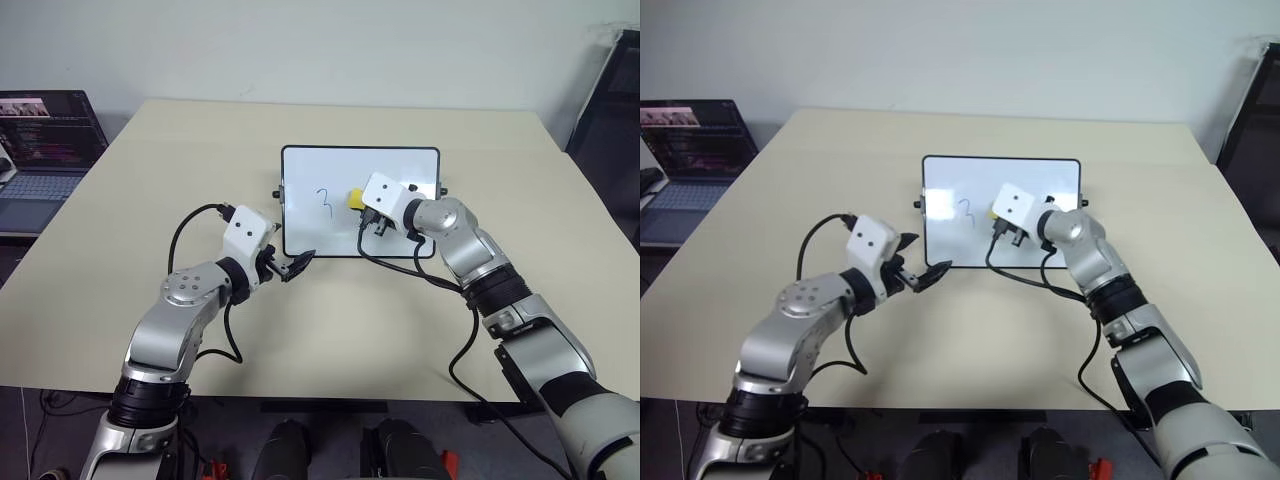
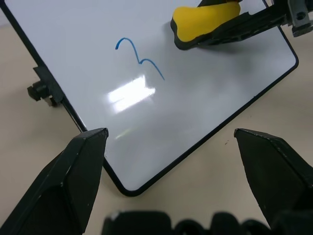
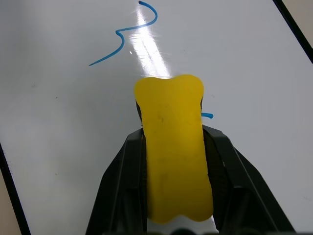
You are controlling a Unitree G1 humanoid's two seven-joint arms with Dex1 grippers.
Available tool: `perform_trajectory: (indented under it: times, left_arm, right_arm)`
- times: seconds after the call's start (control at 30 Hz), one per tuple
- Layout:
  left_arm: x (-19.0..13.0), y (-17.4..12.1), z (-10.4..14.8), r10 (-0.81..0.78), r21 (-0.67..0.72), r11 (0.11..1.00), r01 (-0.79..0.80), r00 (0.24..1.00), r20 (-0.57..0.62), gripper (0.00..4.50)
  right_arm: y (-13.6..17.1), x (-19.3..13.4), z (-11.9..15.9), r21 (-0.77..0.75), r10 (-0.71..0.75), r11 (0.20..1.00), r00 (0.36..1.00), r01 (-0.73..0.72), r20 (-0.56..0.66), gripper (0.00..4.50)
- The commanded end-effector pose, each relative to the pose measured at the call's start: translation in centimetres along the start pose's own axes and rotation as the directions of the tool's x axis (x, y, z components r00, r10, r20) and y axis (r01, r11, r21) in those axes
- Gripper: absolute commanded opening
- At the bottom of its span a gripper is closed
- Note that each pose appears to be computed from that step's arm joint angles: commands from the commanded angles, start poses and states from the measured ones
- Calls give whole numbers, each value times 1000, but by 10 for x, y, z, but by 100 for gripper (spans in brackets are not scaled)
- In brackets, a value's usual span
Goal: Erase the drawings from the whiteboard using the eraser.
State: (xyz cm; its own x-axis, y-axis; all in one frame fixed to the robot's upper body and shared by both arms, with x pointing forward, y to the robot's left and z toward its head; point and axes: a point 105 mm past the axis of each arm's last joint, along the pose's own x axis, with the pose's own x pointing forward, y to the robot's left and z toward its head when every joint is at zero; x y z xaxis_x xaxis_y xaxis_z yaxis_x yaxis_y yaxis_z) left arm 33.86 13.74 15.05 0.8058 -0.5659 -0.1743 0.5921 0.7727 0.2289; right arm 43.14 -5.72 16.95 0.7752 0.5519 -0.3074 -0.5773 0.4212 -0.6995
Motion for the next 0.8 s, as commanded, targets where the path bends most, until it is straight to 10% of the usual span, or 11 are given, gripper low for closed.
perform_trajectory:
  times: [0.03,0.43,0.8]
  left_arm:
    - [1,-4,12,-12,24,1000,11,999,44,450]
    - [-1,-8,8,-23,14,1000,22,999,37,450]
    - [-2,-10,5,-33,11,999,32,999,32,450]
  right_arm:
    - [-26,-4,-2,-13,-89,996,996,89,-22,118]
    - [7,-8,-15,-44,90,995,994,-93,-61,117]
    - [-28,-4,-3,-74,-96,993,995,93,-38,117]
